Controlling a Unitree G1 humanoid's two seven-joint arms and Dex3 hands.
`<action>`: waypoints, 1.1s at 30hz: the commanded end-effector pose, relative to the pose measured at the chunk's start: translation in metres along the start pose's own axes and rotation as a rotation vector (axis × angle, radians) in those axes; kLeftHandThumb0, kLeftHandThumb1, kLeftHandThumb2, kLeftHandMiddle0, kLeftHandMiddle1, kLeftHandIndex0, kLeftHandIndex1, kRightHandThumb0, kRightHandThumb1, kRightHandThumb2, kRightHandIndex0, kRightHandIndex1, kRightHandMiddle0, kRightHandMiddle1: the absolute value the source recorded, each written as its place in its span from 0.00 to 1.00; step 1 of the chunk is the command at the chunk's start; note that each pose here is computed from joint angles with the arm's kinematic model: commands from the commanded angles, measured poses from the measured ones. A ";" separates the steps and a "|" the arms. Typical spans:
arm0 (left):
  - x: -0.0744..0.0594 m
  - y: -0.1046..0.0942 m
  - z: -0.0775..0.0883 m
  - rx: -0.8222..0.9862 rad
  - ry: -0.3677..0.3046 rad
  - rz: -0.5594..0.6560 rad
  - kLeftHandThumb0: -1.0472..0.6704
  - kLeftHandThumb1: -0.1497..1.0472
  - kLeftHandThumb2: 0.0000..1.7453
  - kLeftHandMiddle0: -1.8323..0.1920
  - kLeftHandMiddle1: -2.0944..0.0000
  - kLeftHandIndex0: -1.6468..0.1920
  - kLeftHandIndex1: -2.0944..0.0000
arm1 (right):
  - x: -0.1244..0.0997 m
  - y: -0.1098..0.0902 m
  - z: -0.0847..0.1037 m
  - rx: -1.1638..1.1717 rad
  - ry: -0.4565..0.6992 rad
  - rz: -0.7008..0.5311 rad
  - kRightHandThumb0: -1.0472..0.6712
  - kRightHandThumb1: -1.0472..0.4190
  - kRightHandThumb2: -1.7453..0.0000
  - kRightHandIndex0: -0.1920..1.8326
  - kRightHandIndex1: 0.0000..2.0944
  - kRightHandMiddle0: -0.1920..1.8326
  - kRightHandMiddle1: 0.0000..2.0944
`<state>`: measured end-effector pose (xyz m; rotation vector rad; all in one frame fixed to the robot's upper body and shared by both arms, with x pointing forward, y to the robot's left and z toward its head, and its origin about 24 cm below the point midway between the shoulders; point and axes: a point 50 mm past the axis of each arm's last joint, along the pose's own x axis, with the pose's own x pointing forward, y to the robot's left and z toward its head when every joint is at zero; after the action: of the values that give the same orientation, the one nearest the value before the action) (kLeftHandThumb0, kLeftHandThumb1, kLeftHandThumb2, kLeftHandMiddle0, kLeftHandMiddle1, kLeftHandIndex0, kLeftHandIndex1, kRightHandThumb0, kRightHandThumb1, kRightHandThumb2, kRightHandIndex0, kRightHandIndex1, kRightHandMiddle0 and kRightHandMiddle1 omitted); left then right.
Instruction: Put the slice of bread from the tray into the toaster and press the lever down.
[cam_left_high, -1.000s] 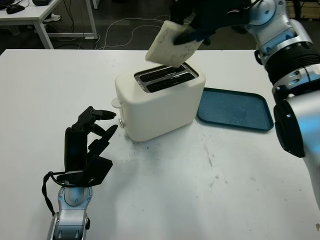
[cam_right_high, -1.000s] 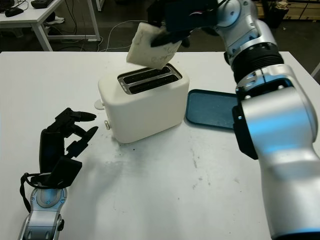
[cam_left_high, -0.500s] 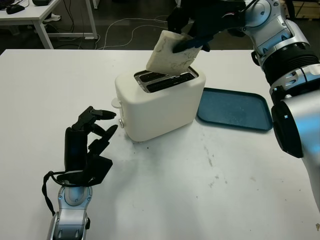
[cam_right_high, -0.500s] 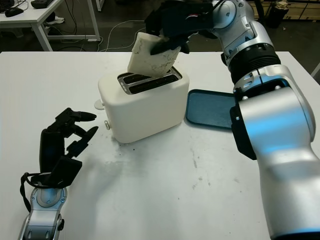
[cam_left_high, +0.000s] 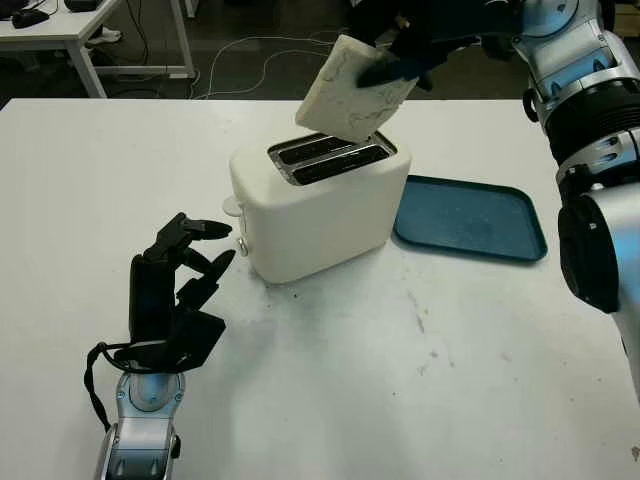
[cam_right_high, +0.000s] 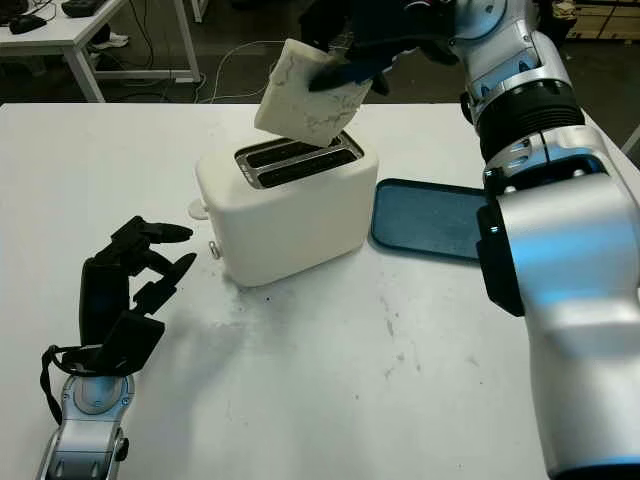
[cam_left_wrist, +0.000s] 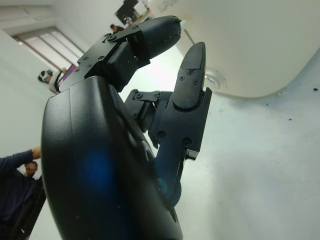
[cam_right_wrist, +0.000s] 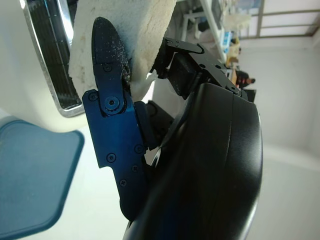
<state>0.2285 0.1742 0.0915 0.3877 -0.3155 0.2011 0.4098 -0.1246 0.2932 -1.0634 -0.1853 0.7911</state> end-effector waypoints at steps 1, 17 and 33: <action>0.001 0.001 0.003 -0.004 -0.018 0.007 0.48 0.89 0.09 0.61 0.22 0.58 0.54 | 0.004 0.004 0.002 -0.051 0.017 0.005 0.24 0.09 0.87 0.67 0.83 0.60 0.83; 0.000 0.001 0.003 0.003 -0.014 0.014 0.48 0.89 0.09 0.60 0.22 0.58 0.53 | 0.022 0.043 -0.015 0.012 0.070 0.163 0.29 0.09 0.87 0.65 0.83 0.56 0.83; -0.001 0.001 0.002 0.001 -0.011 0.014 0.48 0.89 0.09 0.61 0.22 0.57 0.54 | 0.017 0.038 -0.021 -0.157 0.131 0.093 0.30 0.09 0.87 0.64 0.83 0.55 0.83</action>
<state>0.2278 0.1744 0.0909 0.3862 -0.3136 0.2053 0.4140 -0.1136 0.2448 -1.2606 -0.0668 0.8194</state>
